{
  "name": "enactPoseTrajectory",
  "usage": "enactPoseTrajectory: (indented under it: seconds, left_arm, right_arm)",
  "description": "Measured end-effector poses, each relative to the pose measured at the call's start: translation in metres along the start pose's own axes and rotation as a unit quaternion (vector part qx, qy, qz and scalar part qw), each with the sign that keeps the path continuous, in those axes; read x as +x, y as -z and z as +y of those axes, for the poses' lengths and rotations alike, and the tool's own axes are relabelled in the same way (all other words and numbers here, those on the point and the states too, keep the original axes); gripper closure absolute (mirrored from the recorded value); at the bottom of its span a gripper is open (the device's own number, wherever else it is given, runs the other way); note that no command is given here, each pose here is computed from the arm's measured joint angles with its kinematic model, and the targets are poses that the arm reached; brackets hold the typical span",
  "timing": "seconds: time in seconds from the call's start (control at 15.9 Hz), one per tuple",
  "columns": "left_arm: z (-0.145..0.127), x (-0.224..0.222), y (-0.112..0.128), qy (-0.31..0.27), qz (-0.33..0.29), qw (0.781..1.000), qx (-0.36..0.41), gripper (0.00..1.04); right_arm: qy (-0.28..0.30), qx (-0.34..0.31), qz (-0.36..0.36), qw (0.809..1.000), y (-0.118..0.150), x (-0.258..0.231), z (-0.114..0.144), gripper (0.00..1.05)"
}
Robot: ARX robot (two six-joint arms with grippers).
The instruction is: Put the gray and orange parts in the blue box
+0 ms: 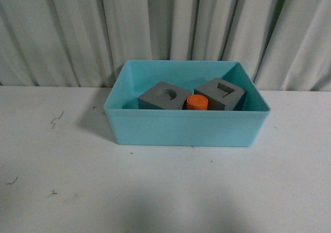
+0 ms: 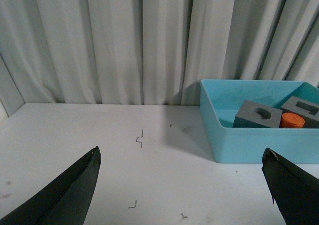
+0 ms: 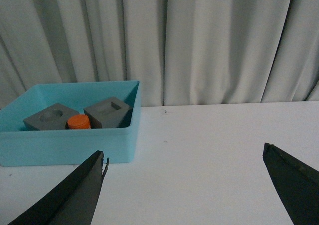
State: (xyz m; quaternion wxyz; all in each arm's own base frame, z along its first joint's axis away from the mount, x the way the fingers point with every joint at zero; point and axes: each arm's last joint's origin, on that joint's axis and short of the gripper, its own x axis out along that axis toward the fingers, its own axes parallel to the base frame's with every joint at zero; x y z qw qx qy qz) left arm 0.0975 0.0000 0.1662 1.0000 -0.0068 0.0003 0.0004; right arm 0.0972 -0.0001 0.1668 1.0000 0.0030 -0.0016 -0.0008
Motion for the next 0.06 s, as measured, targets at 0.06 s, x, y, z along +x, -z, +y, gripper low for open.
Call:
enactPoseTrajectory:
  seconds: [0.06]
  left_arm:
    - [0.0,0.0,0.0,0.0,0.0,1.0,0.0,0.07]
  right_arm:
    - [0.0,0.0,0.0,1.0,0.0,0.0,0.0,0.06]
